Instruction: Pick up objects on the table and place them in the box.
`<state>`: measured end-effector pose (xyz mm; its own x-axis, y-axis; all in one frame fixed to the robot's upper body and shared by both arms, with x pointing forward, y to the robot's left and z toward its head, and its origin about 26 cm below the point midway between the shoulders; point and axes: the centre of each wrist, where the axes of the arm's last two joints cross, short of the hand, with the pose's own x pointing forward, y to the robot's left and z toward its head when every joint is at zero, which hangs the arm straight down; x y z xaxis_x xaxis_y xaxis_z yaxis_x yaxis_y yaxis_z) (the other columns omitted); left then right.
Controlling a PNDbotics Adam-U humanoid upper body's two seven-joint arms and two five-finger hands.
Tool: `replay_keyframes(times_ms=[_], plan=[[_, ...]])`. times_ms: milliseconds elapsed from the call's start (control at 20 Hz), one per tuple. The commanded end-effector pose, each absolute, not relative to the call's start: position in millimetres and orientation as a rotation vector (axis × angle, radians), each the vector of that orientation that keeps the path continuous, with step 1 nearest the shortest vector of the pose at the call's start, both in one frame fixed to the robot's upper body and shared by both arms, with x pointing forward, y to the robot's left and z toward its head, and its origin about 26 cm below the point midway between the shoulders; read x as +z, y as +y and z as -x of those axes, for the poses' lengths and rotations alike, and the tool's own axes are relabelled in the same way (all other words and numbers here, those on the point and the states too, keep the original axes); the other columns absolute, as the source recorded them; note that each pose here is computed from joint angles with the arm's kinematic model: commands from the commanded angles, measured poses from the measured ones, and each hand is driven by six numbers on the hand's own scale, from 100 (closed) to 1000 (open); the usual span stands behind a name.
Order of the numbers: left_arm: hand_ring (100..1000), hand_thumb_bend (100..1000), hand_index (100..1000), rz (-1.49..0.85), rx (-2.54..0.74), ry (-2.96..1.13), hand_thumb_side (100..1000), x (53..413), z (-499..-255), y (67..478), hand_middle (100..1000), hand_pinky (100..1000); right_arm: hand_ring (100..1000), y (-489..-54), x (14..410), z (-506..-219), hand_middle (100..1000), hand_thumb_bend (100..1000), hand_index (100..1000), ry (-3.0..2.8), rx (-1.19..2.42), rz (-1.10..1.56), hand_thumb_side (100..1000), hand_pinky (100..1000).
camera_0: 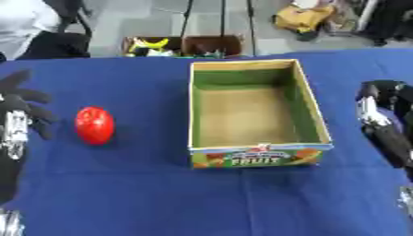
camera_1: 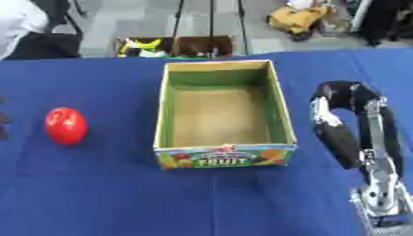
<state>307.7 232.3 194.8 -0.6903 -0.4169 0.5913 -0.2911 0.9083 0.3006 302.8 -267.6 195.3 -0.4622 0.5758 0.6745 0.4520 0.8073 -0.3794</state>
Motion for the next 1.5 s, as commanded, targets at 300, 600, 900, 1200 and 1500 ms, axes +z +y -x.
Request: replay_keyframes(times_ms=[300,600,900,1200,1500], plan=[[515,100,902,-0.867,-0.465,-2.381,797,234,-309,255,663,333,557,-269,202,-299,465,100,695,-2.156,0.2,0.767,595,737],[599,100,962,-1.201,-0.924,-2.132,812,272,-310,260,797,347,556,-269,200,-299,465,100,694,-2.147,0.21,0.763,595,737],[677,100,1000,-1.268,-1.295,-1.837,829,295,-314,261,862,426,557,-269,199,-299,464,100,694,-2.141,0.223,0.757,597,738],[746,241,1000,-1.237,-1.5,-1.637,914,310,-331,265,899,498,557,-268,198,-298,464,100,694,-2.135,0.23,0.751,597,738],[810,458,1000,-1.182,-1.576,-1.45,983,316,-346,272,964,577,557,-268,196,-298,464,100,692,-2.128,0.236,0.748,595,738]])
